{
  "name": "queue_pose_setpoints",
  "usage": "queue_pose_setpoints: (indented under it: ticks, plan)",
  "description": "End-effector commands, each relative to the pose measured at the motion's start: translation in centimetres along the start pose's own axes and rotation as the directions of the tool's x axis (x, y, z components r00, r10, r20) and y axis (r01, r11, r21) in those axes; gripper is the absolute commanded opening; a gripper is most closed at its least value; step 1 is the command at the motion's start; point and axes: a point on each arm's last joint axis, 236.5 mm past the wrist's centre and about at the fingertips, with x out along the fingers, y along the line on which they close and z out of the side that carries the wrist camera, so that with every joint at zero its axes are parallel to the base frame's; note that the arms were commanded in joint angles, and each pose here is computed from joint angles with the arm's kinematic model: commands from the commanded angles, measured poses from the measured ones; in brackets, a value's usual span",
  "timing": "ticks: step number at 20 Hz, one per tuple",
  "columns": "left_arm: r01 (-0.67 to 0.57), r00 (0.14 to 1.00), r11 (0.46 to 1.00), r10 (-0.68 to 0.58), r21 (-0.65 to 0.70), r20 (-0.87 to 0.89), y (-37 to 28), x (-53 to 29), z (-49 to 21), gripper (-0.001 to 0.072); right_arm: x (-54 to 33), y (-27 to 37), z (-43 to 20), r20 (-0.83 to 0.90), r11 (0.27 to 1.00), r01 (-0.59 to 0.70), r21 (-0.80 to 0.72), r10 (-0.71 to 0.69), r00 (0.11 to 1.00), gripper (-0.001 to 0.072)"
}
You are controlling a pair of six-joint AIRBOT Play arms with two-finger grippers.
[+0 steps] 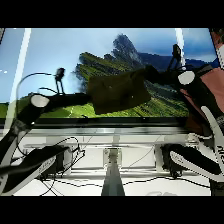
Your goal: Fold the clothes and pants, and hang the long-sleeved shirts on hangers.
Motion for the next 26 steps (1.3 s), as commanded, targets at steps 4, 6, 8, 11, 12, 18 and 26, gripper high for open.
queue_pose_setpoints:
  ticks: [4, 6, 8, 11, 12, 18, 26]
  plan:
    - [-0.02, 0.99, 0.992, 0.002, -0.125, -0.138, 1.4, 5.0, -3.8, 0.039, -2.7, -9.1, -7.4, -0.33, 0.938, 0.215, -0.274, -0.301, 0.895, 0.0308]
    - [-0.004, 0.997, 0.982, -0.01, -0.187, -0.072, 1.3, 5.5, -2.2, 0.0703, -2.1, -9.0, -5.3, -0.245, 0.934, 0.226, -0.278, -0.296, 0.923, 0.0647]
    - [0.025, 0.999, 0.988, -0.03, -0.152, -0.032, 0.5, 5.4, -0.7, 0.0702, -1.6, -8.9, -3.0, -0.148, 0.935, 0.252, -0.248, -0.294, 0.944, 0.0647]
    - [0.045, 0.999, 0.991, -0.045, -0.122, 0.007, -0.5, 5.1, 1.4, 0.0702, -2.0, -10.0, -0.1, -0.102, 0.95, 0.278, -0.141, -0.293, 0.951, 0.063]
    - [0.05, 0.999, 0.994, -0.049, -0.1, 0.017, -0.8, 4.9, 1.9, 0.0702, -2.1, -10.4, 0.5, -0.123, 0.959, 0.269, -0.093, -0.279, 0.952, 0.063]
    - [0.031, 0.999, 1.0, -0.031, 0.001, 0.012, -0.5, 4.9, 2.0, 0.0701, -0.7, -6.8, -1.2, -0.374, 0.998, -0.065, 0.012, 0.065, 0.925, 0.0625]
    - [-0.018, 0.999, 0.996, 0.02, 0.089, -0.025, 0.7, 4.9, 1.2, 0.0701, 3.7, -11.5, -3.4, -0.455, 0.999, 0.037, 0.039, -0.015, 0.89, 0.0631]
